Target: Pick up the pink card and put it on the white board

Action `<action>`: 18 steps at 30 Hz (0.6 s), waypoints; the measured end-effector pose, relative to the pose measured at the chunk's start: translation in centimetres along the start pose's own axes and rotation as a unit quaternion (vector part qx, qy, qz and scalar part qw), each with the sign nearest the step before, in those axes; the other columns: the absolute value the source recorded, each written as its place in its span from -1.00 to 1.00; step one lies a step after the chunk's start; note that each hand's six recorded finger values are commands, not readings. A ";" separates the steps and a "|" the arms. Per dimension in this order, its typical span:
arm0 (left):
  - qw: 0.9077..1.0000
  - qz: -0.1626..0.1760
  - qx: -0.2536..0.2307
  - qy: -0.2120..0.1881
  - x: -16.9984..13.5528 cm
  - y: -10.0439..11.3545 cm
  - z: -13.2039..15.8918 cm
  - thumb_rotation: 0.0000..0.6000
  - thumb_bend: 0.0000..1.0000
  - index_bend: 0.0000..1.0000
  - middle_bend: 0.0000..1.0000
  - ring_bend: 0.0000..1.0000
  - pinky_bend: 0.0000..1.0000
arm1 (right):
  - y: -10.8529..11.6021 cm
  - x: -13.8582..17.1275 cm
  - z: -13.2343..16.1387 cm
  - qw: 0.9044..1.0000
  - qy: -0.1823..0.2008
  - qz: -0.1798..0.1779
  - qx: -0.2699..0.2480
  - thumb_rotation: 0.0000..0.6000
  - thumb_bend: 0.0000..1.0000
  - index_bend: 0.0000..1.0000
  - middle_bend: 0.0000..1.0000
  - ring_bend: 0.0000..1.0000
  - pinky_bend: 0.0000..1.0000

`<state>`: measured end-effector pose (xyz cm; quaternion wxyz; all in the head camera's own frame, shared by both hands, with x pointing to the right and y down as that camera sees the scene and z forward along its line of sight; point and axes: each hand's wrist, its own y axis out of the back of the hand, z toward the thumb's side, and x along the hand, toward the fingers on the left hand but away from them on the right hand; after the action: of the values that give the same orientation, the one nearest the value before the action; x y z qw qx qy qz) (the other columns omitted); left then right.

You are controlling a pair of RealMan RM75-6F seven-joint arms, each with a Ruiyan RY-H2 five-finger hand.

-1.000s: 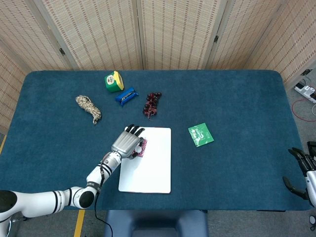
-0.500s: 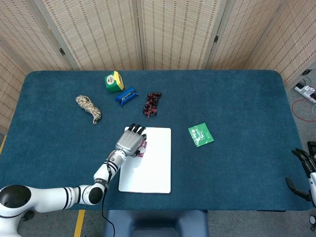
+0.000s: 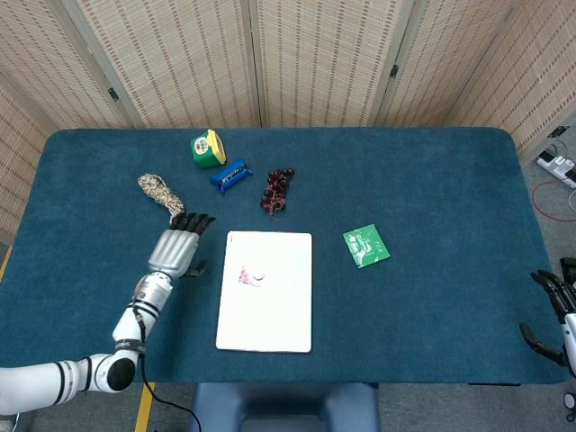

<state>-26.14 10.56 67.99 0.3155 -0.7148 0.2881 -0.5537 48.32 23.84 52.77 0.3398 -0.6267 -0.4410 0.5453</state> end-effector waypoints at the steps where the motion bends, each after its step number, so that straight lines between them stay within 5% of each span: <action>1: 1.000 0.009 -0.004 0.011 -0.6 0.4 -1.1 1.00 -0.20 -0.76 -0.77 -0.99 -1.00 | 0.0 -0.1 0.1 1.000 0.002 0.000 -0.001 1.00 -0.30 -0.75 -0.67 -0.64 -1.00; 9: 0.993 0.084 -0.014 0.088 -6.4 1.7 -8.7 1.00 -0.20 -0.73 -0.77 -0.99 -1.00 | -0.1 -0.5 0.4 1.000 0.008 0.002 -0.005 1.00 -0.30 -0.75 -0.67 -0.64 -1.00; 18: 0.980 0.139 0.014 0.144 -14.0 1.4 -13.5 1.00 -0.20 -0.68 -0.77 -0.98 -1.00 | -0.1 -0.8 0.4 1.000 0.005 0.007 -0.010 1.00 -0.30 -0.75 -0.67 -0.64 -1.00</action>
<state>-42.49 18.57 60.94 0.3543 -0.5763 0.4190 -0.6056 47.94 23.16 53.11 0.3320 -0.6355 -0.4407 0.5401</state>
